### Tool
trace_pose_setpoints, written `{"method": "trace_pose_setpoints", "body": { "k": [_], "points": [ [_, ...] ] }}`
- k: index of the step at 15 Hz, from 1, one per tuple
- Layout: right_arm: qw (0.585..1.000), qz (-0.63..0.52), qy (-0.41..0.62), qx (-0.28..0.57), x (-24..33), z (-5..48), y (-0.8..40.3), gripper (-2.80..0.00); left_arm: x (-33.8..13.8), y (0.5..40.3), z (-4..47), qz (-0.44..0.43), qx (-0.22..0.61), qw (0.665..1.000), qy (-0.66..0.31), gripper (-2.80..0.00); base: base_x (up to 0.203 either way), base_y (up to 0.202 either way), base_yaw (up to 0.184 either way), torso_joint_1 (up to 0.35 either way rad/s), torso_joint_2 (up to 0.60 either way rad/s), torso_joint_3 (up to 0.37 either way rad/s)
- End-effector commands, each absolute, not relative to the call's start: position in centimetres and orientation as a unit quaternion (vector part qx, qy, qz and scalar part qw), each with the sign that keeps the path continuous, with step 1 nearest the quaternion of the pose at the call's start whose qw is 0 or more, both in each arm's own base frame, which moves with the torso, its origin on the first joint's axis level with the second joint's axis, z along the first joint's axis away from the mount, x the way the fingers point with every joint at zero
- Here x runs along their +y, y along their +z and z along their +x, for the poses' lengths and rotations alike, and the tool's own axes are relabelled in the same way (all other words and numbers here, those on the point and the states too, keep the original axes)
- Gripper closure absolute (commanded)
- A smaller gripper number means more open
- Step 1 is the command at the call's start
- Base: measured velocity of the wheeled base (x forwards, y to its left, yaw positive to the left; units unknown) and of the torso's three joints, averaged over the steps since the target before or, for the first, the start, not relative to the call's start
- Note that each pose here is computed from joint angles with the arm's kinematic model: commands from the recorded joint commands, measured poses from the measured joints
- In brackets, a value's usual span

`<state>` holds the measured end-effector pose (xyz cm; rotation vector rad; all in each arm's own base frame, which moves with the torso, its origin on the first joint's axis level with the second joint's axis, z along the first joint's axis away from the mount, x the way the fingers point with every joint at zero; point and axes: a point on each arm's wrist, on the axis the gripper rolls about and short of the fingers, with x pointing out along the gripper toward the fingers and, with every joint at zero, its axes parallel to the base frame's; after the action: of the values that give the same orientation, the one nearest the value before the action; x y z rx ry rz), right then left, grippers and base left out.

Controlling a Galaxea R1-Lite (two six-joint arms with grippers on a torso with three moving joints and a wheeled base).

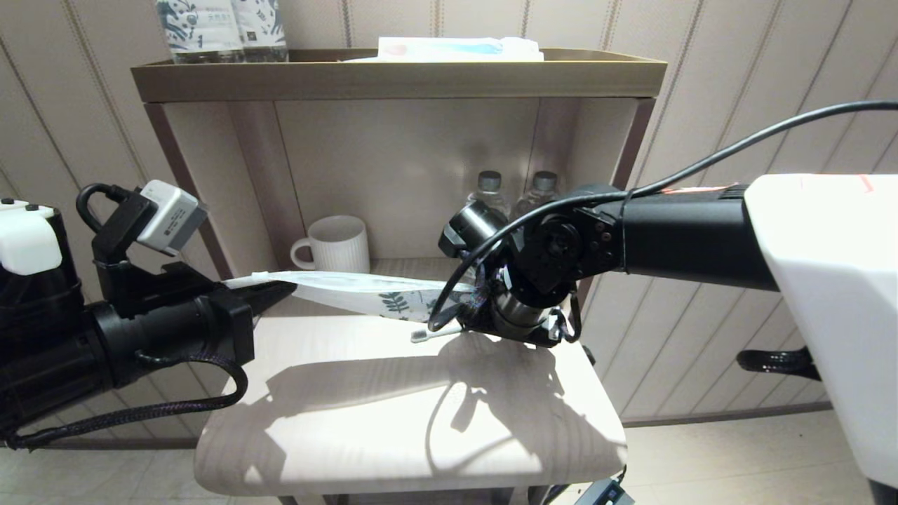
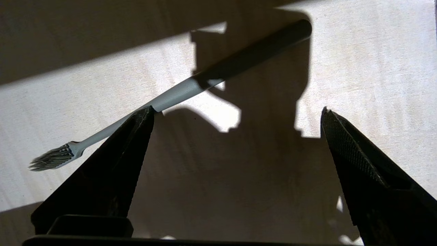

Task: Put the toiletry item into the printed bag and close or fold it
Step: Pick up a toothbrush

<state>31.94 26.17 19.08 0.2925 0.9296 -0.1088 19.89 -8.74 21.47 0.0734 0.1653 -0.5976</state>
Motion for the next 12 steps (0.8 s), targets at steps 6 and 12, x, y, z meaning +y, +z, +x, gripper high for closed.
{"method": "trace_pose_setpoints", "body": {
  "k": [6, 12],
  "points": [
    [0.884, 0.151, -0.051, 0.439, 26.0, 31.6, 19.9, -2.8, -8.8, 21.2, 19.9, 0.037, 0.085, 0.951, -0.296, 0.0, 0.0, 0.0, 0.0, 0.0, 0.0, 0.0],
    [0.895, 0.166, -0.041, 0.412, 25.9, 31.4, 21.2, -2.8, -8.8, 21.2, 19.9, 0.037, 0.084, 0.951, -0.296, 0.0, 0.0, 0.0, 0.0, 0.0, 0.0, 0.0]
  ]
}}
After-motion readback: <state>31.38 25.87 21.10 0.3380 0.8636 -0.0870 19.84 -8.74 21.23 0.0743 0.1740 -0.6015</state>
